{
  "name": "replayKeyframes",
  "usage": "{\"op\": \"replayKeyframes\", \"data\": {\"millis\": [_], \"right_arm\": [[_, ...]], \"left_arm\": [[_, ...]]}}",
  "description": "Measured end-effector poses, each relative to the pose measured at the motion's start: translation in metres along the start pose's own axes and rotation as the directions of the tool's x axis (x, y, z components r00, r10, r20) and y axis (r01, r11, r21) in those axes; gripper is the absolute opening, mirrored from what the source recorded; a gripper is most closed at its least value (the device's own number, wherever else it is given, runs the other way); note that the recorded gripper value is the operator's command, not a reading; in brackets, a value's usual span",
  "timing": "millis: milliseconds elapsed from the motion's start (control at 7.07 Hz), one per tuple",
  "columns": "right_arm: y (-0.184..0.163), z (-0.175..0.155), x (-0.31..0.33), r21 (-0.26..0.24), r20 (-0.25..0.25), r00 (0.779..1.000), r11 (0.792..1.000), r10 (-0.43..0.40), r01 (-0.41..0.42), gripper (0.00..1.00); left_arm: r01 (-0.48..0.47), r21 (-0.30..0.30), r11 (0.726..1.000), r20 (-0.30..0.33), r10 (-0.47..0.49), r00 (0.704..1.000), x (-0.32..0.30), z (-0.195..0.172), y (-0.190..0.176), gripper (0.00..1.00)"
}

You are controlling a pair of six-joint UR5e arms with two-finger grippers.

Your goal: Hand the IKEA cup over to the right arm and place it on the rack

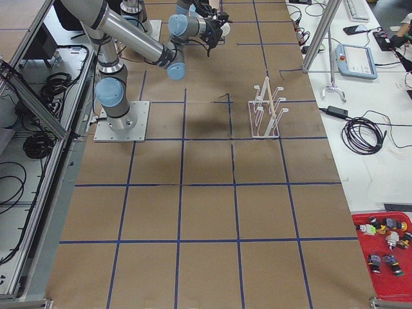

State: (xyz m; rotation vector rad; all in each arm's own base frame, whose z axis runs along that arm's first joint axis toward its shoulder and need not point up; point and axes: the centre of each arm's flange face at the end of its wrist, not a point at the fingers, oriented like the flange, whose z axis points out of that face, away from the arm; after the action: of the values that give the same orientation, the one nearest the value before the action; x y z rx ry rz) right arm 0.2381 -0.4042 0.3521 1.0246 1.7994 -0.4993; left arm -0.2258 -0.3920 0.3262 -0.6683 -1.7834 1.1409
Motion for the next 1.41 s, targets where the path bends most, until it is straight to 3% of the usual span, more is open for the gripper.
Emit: {"op": "replayKeyframes", "data": {"millis": [424, 566, 707, 1273, 1414], "right_arm": [[0.0084, 0.0038, 0.0013, -0.016, -0.008, 1.0, 1.0, 0.014, -0.014, 0.99], [0.0087, 0.0046, 0.0012, -0.017, -0.009, 1.0, 1.0, 0.015, -0.015, 0.91], [0.0081, 0.005, -0.0003, -0.01, -0.007, 1.0, 1.0, 0.013, -0.013, 0.74], [0.0059, 0.0051, -0.0031, 0.012, -0.003, 1.0, 1.0, 0.003, -0.003, 0.64], [0.0059, 0.0051, -0.0031, 0.012, -0.003, 1.0, 1.0, 0.003, -0.003, 0.6]], "left_arm": [[0.0, 0.0, 1.0, 0.001, 0.0, 1.0, 0.0002, -0.0002, 0.0002, 0.0], [-0.001, 0.001, 1.0, 0.001, 0.001, 1.0, 0.0002, -0.0002, 0.0, 0.0], [-0.001, 0.001, 1.0, 0.001, 0.001, 1.0, 0.0002, -0.0002, -0.0001, 0.0], [0.002, 0.002, 1.0, 0.013, -0.002, 1.0, -0.001, -0.0002, -0.0003, 0.0], [0.004, 0.002, 1.0, 0.013, -0.004, 1.0, -0.001, -0.0001, -0.0005, 0.06]]}}
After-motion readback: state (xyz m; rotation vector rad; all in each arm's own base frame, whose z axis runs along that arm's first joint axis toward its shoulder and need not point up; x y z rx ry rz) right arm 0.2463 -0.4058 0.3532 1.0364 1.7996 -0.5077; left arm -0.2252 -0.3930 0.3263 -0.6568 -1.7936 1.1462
